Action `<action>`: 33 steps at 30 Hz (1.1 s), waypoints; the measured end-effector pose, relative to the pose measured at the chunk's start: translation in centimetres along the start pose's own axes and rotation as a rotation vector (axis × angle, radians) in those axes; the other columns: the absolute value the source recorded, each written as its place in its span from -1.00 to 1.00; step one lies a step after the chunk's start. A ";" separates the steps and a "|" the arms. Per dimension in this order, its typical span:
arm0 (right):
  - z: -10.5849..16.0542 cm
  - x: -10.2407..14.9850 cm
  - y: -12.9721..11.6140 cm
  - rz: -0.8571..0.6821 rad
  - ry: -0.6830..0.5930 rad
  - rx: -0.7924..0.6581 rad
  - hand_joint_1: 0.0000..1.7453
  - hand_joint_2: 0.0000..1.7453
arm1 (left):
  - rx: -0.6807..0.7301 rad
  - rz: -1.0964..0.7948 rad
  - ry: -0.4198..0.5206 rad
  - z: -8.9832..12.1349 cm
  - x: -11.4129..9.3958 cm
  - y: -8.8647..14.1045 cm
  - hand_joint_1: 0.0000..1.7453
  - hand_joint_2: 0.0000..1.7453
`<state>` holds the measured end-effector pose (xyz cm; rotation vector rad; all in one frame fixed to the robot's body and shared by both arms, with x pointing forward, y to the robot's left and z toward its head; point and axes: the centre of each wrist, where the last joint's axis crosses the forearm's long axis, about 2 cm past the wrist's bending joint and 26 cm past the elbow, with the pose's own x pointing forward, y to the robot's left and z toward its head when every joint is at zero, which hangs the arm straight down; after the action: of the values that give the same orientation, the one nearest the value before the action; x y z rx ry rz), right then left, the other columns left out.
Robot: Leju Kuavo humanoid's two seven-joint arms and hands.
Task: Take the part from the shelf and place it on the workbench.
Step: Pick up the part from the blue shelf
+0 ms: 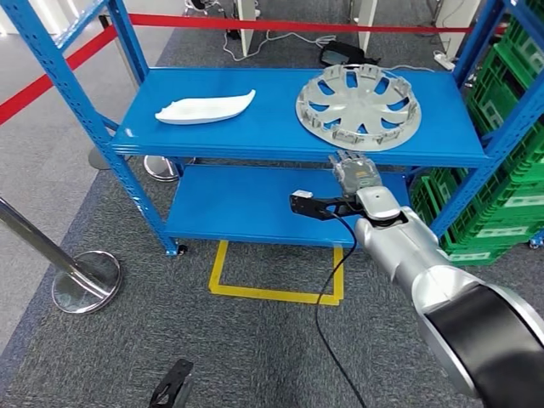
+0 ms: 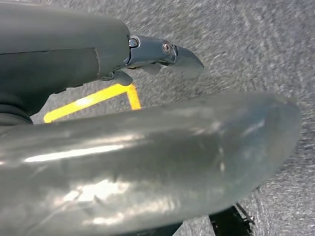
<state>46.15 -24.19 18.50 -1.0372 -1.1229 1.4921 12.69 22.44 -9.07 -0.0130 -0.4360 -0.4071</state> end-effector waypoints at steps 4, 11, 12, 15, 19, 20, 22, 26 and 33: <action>0.0 0.0 -0.2 0.000 0.000 -0.005 -1.00 1.00 | 0.001 -0.001 -0.003 0.0 0.2 0.1 -1.00 -1.00; 0.0 0.0 0.0 0.000 0.000 -0.002 -1.00 1.00 | 0.000 -0.002 -0.001 0.0 0.1 0.0 -1.00 -1.00; 0.0 0.0 -0.1 0.000 0.000 -0.003 -1.00 1.00 | 0.001 -0.002 -0.002 0.0 0.1 0.1 -1.00 -1.00; 0.0 0.0 -0.1 0.000 0.000 -0.003 -1.00 1.00 | 0.000 -0.005 -0.003 0.0 0.2 0.1 -1.00 -1.00; 0.0 0.0 -0.2 0.001 -0.001 -0.006 -1.00 1.00 | -0.002 -0.005 -0.004 0.0 0.2 -0.1 -1.00 -1.00; -0.1 0.0 -0.3 0.001 -0.002 -0.008 -1.00 1.00 | -0.003 -0.005 -0.004 0.0 0.2 -0.1 -1.00 -1.00; -0.1 0.0 -0.3 0.001 -0.002 -0.008 -1.00 1.00 | -0.004 -0.005 -0.004 0.0 0.2 -0.2 -1.00 -1.00; -0.1 0.0 -0.3 0.001 -0.003 -0.008 -1.00 1.00 | -0.004 -0.005 -0.004 0.0 0.2 -0.2 -1.00 -1.00; -0.1 -0.1 -0.3 0.003 -0.002 -0.008 -1.00 1.00 | -0.004 -0.007 -0.001 0.0 0.3 -0.2 -1.00 -1.00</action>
<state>46.27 -24.20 18.76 -1.0429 -1.1301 1.4924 12.85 22.18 -8.99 -0.0155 -0.4366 -0.4143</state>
